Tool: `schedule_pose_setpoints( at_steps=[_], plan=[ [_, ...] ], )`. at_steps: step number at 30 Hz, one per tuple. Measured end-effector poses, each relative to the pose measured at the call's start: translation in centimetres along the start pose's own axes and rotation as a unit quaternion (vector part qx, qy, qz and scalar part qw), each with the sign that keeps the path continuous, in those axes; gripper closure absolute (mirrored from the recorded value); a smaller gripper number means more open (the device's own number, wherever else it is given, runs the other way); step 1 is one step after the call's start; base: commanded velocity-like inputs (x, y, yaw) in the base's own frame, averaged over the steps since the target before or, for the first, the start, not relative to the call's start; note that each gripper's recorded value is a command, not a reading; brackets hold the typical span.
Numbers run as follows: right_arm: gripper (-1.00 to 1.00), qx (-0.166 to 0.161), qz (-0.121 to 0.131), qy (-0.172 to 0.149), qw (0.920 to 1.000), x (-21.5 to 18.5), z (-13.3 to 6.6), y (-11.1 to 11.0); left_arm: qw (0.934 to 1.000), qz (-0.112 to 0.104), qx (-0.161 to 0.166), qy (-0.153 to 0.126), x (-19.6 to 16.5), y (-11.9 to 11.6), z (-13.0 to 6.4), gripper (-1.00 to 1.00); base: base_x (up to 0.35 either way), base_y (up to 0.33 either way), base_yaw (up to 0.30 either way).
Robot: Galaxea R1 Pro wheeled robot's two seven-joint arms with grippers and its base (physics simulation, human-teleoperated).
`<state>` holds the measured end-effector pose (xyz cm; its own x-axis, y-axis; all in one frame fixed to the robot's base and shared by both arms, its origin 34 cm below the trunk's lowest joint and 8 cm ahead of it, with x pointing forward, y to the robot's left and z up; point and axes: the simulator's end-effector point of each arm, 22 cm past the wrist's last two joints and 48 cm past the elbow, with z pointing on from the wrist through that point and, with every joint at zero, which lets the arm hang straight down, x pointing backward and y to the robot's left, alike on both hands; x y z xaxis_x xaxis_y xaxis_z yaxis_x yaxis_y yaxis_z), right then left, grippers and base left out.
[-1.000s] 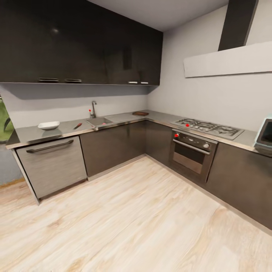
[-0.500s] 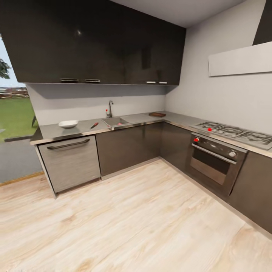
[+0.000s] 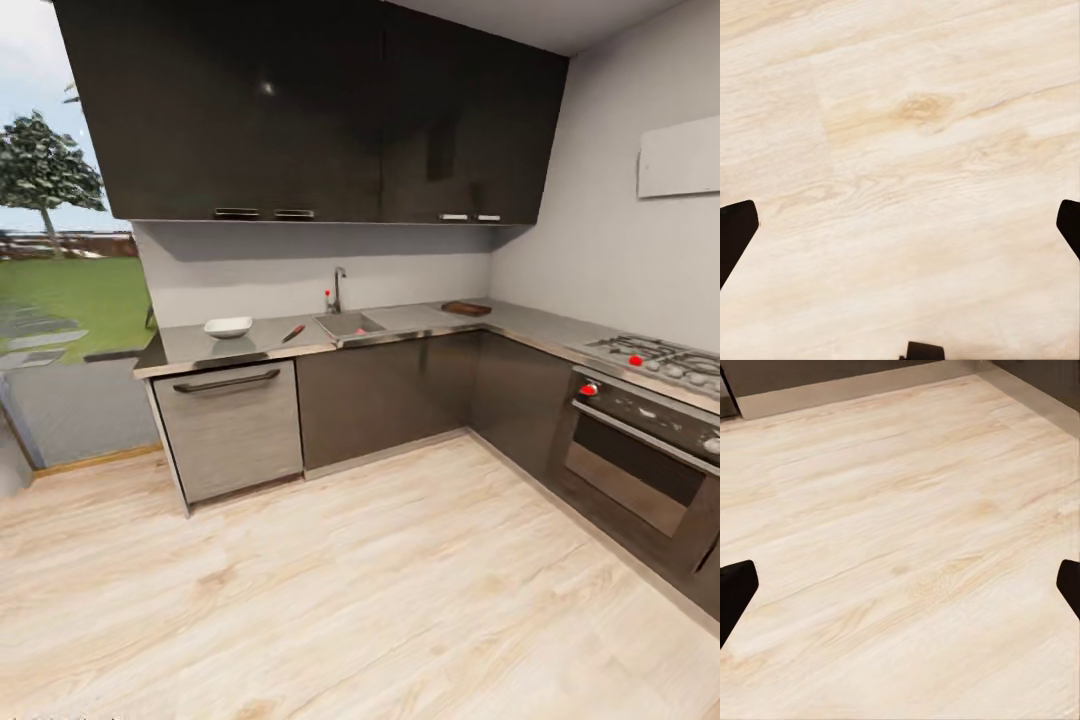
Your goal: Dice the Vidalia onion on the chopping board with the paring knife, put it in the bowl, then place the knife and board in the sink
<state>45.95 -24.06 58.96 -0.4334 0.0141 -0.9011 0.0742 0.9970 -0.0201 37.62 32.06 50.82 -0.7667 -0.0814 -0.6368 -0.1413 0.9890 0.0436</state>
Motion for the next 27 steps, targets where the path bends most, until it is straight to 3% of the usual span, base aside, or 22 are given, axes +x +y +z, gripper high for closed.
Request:
schedule_pose_setpoints(
  at_steps=[27],
  plan=[
    [-1.0,0.0,-0.002,0.014,0.9999,1.1,-0.4,-0.1,1.0,0.0,0.0,0.0,0.0,0.0,0.0,-1.0,0.223,0.0,0.278]
  ],
)
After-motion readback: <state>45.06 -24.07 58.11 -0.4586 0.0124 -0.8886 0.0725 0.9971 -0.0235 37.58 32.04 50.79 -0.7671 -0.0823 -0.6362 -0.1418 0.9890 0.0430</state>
